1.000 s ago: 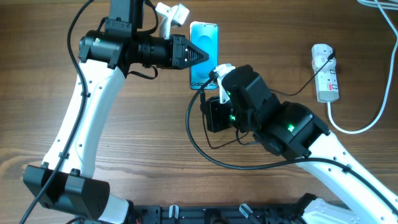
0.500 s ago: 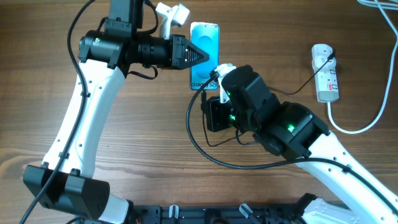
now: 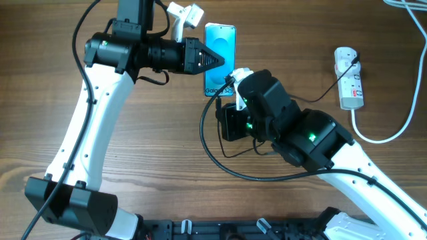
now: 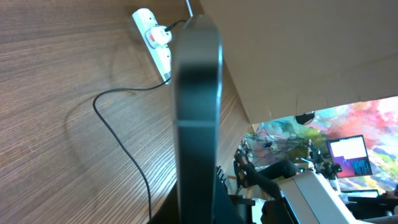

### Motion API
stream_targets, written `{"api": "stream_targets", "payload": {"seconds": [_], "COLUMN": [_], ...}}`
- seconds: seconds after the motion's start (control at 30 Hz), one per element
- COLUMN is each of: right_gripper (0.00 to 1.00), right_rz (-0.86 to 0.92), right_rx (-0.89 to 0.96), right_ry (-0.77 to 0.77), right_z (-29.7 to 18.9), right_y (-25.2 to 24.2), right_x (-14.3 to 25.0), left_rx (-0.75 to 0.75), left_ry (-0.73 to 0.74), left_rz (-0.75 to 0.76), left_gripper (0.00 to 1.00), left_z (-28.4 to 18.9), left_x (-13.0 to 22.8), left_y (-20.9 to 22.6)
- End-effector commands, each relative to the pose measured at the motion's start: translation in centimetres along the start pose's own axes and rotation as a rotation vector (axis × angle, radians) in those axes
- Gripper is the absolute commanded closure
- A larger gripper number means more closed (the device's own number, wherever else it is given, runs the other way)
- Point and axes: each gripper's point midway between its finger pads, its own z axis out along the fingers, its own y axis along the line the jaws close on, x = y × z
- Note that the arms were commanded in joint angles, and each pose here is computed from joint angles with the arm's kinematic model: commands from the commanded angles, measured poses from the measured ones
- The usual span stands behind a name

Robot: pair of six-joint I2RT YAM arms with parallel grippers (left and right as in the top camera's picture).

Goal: Plug charger to phone and switch on socket
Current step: 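Hold the plug pressed into the port while the left gripper holds the phone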

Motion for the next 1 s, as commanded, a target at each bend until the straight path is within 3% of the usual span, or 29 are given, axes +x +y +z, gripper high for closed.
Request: {"api": "stream_targets", "payload": {"seconds": [0.0, 0.97], "right_gripper": [0.96, 0.96], "right_rz": [0.012, -0.049], "right_rx": [0.028, 0.005], "right_ry": [-0.055, -0.127], "right_z": [-0.6, -1.5], "right_y": [-0.2, 0.8], "right_x": [-1.6, -3.4], "left_rx": [0.05, 0.05], "left_ry": [0.001, 0.002], "left_rz": [0.037, 0.035], "left_gripper": [0.96, 0.96], "left_z": [-0.3, -0.3], "left_x": [0.0, 0.0], "left_y": [-1.2, -1.2]}}
